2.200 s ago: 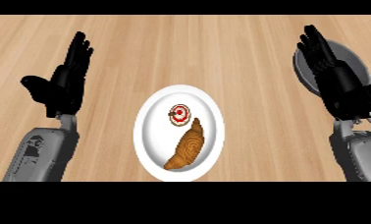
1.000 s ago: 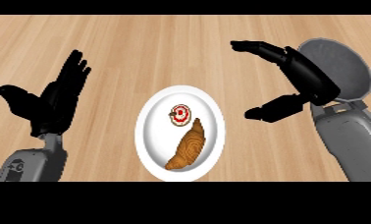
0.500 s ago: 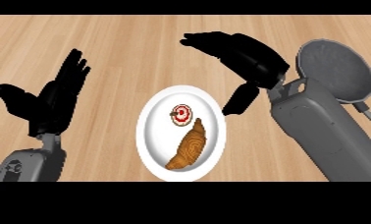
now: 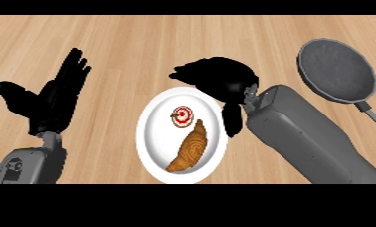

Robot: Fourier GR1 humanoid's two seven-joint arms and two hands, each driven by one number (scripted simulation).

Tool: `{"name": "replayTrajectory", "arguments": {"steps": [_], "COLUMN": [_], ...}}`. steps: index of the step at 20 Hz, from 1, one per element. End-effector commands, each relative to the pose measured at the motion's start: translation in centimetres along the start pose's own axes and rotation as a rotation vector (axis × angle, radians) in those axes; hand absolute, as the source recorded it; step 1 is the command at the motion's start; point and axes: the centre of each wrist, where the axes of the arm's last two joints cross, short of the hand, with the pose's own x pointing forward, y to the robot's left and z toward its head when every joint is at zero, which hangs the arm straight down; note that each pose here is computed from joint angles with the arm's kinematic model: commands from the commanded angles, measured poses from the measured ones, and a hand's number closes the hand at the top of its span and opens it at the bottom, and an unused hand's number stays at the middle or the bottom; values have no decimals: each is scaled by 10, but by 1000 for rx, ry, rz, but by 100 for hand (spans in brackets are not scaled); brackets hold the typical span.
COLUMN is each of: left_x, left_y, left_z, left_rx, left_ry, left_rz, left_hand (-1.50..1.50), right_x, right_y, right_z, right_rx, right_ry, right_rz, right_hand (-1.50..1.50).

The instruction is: Pick the cupcake from the plate and place it in the pan

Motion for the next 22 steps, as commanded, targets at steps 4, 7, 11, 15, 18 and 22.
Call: {"name": "replayTrajectory", "arguments": {"steps": [4,7,11,15,18,22], "left_x": [22,-1,5,-6,-19,12], "left_y": [-12,-9,-2,-7,-8,-10], "left_z": [10,-1,13,-2,12,-1], "left_rx": [-2,2,5,5,0,8], "left_ry": [-16,2,-8,5,-1,2], "left_rz": [8,12,1,13,4,6], "left_hand": [0,0,0,0,0,0], "right_x": [26,52,77,71,85,90], "right_y": [2,28,-1,32,14,33], "right_z": [-6,12,5,-15,-13,-40], "right_rx": [82,47,21,-8,11,43], "right_ry": [29,65,109,85,70,146], "right_rz": [130,232,265,224,234,247], "right_hand": [-150,-150,-150,-150,-150,-150]}}
